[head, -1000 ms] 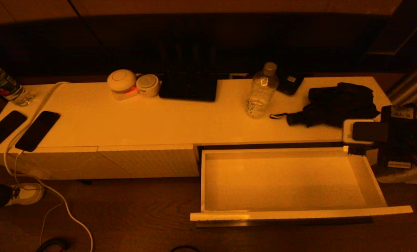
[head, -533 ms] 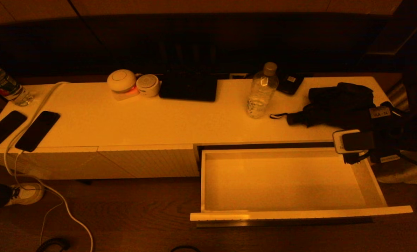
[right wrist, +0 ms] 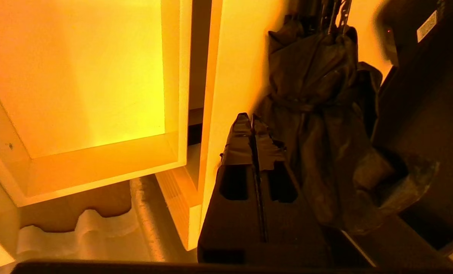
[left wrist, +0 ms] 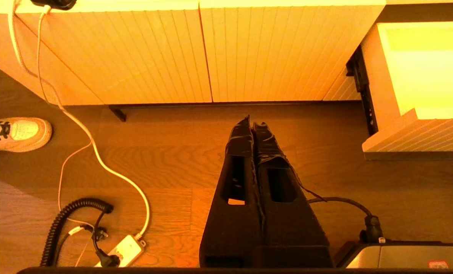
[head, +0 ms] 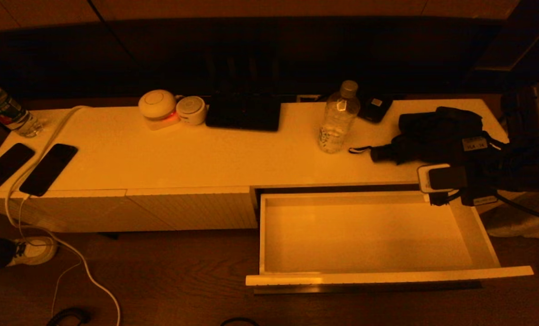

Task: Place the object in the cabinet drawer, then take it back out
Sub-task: Put the umbrella in the drawer

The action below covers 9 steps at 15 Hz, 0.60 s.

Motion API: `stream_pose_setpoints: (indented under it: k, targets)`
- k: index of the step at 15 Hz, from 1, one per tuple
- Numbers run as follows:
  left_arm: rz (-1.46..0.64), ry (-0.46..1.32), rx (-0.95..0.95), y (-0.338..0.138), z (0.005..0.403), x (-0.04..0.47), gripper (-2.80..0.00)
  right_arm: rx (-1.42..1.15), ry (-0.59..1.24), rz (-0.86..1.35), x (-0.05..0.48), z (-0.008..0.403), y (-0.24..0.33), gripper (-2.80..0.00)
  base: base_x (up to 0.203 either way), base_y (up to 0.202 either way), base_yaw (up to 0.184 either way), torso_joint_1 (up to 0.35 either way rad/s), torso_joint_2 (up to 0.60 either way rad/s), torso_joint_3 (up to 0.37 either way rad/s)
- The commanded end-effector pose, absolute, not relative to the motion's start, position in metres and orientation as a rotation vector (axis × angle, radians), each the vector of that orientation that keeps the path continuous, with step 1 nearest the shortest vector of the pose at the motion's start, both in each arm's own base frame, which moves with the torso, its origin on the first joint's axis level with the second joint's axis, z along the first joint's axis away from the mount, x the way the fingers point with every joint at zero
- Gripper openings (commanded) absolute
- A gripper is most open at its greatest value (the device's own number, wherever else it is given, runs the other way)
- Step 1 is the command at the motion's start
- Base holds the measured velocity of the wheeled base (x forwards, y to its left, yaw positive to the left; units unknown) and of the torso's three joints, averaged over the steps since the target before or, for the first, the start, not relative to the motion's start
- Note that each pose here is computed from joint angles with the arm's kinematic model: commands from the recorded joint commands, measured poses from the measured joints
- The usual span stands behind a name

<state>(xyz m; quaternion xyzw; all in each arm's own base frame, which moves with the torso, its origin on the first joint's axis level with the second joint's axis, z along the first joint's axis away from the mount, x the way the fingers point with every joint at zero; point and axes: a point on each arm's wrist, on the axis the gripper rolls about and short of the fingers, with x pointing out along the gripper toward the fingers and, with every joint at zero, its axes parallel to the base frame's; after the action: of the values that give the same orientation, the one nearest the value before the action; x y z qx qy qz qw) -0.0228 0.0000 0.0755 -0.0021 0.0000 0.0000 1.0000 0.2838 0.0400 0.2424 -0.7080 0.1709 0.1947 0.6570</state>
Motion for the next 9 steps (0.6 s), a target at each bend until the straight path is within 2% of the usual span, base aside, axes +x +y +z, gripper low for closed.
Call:
stream_pose_setpoints:
  k: [1, 4, 5, 9]
  targets:
    - [0.0, 0.0, -0.005, 0.0, 0.0755, -0.0228, -2.8, -1.611, 0.387, 0.442, 0.2813, 0.2429, 0.0385, -2.8, 0.0, 0.0, 0.0, 0.0, 0.0, 0.0]
    - [0.0, 0.0, -0.005, 0.0, 0.0755, -0.0228, -2.8, -1.606, 0.383, 0.442, 0.2775, 0.2431, 0.0354, -2.8, 0.0, 0.0, 0.0, 0.0, 0.0, 0.0]
    - [0.0, 0.0, -0.005, 0.0, 0.0755, -0.0228, -2.8, -1.602, 0.367, 0.457, 0.2775, 0.2429, 0.0357, 0.0, 0.0, 0.0, 0.0, 0.0, 0.0, 0.0]
    - [0.0, 0.0, -0.005, 0.0, 0.0755, -0.0228, -2.8, -1.604, 0.352, 0.481, 0.2795, 0.2409, 0.0362, 0.0, 0.0, 0.0, 0.0, 0.0, 0.0, 0.0]
